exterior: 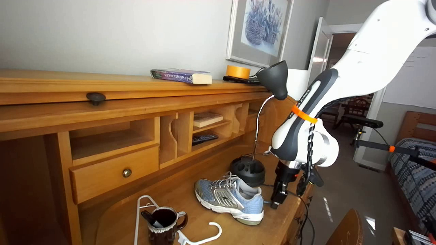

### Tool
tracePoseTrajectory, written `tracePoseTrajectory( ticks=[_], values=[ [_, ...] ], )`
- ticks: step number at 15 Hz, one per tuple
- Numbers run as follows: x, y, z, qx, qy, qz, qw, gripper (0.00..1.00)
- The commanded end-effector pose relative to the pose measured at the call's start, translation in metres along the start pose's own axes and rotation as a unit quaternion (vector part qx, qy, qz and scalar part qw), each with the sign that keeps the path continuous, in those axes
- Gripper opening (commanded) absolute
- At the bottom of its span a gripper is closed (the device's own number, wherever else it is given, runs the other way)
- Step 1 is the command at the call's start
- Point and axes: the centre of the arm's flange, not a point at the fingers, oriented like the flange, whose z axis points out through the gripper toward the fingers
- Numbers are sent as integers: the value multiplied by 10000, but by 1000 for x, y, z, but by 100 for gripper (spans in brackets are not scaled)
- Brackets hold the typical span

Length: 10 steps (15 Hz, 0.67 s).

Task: Pick up the pen to the right of the sneaker, place it inside the sneaker, pick up the marker out of the mug and place it in the sneaker

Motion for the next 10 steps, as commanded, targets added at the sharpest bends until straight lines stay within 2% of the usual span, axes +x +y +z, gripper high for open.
tracePoseTrajectory(
  ticks=[1, 3, 7, 10],
  values=[
    [-2, 6, 10, -59, 26, 42, 10000, 13],
    [-2, 7, 3, -37, 31, 68, 10000, 0],
    [-2, 4, -8, 28, 8, 25, 10000, 4],
    [-3, -6, -32, 28, -25, -182, 9998, 4]
  ],
)
